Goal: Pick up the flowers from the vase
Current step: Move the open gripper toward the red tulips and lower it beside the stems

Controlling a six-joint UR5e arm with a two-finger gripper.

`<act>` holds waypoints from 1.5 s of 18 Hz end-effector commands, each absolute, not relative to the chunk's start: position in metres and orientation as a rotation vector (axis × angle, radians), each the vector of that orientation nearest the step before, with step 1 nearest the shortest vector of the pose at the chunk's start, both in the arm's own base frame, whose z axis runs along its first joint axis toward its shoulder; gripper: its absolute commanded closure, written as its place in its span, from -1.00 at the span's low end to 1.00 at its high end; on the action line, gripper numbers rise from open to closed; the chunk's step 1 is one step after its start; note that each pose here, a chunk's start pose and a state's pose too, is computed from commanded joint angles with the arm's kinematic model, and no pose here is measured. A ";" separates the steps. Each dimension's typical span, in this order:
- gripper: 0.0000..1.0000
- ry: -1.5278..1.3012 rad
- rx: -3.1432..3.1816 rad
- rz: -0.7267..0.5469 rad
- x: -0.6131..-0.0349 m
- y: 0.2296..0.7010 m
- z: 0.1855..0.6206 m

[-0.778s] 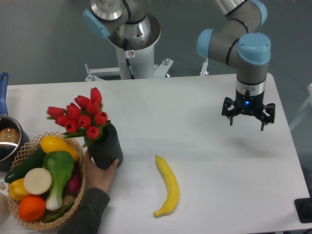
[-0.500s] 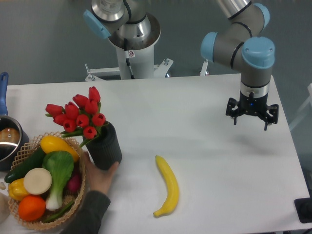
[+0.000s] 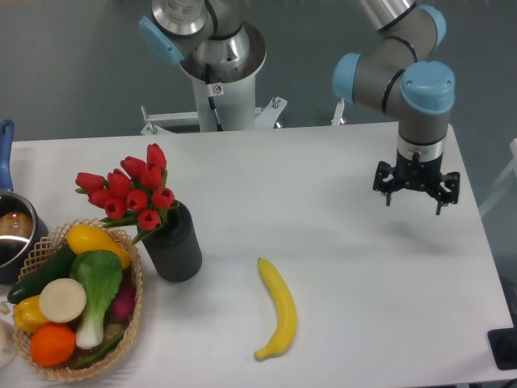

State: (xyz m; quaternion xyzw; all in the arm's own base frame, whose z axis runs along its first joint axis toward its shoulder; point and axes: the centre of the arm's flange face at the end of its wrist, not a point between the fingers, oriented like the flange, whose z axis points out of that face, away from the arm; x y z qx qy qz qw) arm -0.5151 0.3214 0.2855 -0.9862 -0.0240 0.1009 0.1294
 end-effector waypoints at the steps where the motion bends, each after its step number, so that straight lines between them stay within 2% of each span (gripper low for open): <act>1: -1.00 -0.042 -2.840 0.274 -0.509 0.331 0.288; 8: -1.00 0.157 -2.683 0.163 -0.430 0.407 0.316; 16: -1.00 0.258 -2.554 0.081 -0.291 0.392 0.356; 21: -1.00 0.324 -2.528 0.005 -0.237 0.424 0.362; 27: -1.00 0.394 -2.507 -0.016 -0.201 0.440 0.368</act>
